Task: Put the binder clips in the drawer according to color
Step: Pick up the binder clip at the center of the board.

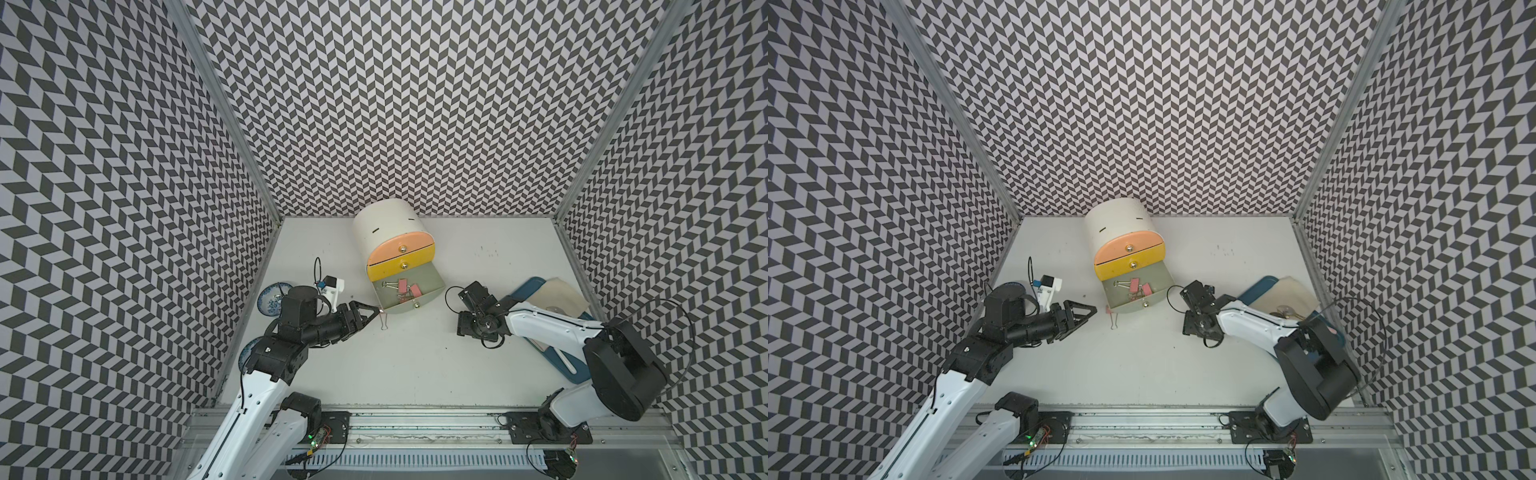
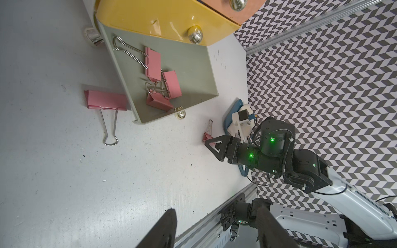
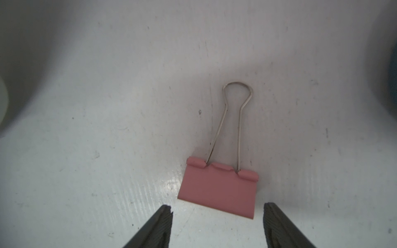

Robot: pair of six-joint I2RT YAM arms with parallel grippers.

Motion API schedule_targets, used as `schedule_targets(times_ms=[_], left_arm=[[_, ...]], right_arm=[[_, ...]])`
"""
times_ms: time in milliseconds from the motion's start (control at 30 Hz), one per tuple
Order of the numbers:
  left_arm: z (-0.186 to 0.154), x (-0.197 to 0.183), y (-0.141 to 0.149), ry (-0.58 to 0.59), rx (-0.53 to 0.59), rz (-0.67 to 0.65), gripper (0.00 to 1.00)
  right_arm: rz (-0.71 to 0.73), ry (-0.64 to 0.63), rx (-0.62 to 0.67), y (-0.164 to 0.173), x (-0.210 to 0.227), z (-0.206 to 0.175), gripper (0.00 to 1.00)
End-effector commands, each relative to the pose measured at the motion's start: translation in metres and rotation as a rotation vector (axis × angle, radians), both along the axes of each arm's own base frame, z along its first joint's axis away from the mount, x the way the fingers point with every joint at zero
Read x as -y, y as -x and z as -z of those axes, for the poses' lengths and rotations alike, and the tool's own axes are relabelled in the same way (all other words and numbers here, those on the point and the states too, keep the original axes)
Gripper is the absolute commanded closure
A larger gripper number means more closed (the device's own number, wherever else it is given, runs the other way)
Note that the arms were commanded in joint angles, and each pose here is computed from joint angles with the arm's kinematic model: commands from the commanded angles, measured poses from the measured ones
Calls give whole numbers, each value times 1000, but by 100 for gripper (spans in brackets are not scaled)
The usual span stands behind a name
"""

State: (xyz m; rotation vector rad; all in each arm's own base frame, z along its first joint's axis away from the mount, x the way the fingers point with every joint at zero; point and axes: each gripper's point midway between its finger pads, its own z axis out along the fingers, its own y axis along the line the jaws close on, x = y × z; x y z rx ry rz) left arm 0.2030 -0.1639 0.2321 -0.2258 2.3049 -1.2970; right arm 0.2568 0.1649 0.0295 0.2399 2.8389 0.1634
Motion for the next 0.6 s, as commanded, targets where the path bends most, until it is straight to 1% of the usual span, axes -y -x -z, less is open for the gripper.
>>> schedule_targets(times_ms=[0, 200, 267, 400, 567], left_arm=[[-2, 1, -3, 10, 29, 9, 37], [-3, 2, -5, 14, 31, 7, 37], [-3, 2, -5, 12, 31, 7, 37], [-2, 1, -5, 13, 30, 6, 37], [-2, 1, -5, 7, 28, 2, 37]], right_arm=[[9, 9, 36, -13, -5, -4, 31], [14, 42, 16, -12, -2, 5, 37], [16, 44, 17, -12, -1, 4, 41], [15, 43, 33, -12, 1, -2, 48], [10, 13, 77, -14, -1, -20, 57]])
